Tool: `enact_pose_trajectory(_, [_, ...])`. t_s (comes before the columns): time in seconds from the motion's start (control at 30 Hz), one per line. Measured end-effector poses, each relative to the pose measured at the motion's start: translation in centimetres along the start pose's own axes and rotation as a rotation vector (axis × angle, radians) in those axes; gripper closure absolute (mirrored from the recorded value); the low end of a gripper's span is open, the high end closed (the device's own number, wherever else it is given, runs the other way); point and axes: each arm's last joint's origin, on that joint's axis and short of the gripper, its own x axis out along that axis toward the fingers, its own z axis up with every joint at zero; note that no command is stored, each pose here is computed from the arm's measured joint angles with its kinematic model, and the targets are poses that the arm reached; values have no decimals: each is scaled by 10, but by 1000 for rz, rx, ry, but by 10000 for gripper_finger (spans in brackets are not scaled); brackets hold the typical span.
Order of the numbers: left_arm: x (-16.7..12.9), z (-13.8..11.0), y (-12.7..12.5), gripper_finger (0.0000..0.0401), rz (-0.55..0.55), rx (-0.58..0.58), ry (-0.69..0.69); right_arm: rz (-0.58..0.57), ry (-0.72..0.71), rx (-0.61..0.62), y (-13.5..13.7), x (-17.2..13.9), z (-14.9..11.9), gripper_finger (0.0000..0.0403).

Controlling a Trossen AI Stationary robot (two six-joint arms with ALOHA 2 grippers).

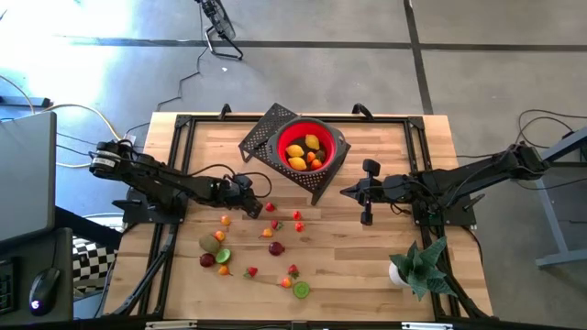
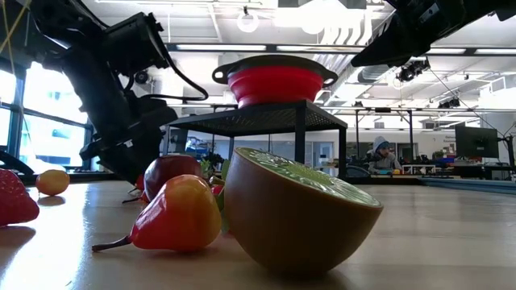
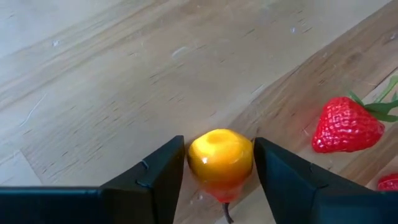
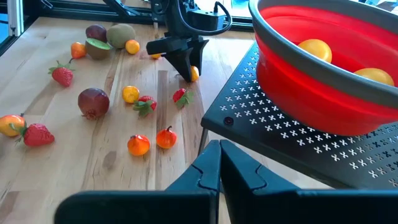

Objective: Pick & Place Fruit
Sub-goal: Put the pear into the strainer bowl on the shelf

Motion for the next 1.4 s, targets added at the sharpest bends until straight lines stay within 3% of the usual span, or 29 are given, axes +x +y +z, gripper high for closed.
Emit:
enact_pose_trajectory(0.5, [0, 0, 0, 215, 1, -4, 0, 0, 0, 0, 0, 0, 0, 401])
enact_pose_trajectory(0.8, [0, 0, 0, 255, 2, -4, 0, 0, 0, 0, 0, 0, 0, 401])
enact_pose_trajectory(1.13, [0, 0, 0, 261, -1, -5, 1, 0, 0, 0, 0, 0, 0, 401])
enact_pose_trajectory(1.4, [-12, 5, -2, 261, -61, -2, -15, 0, 0, 0, 0, 0, 0, 401])
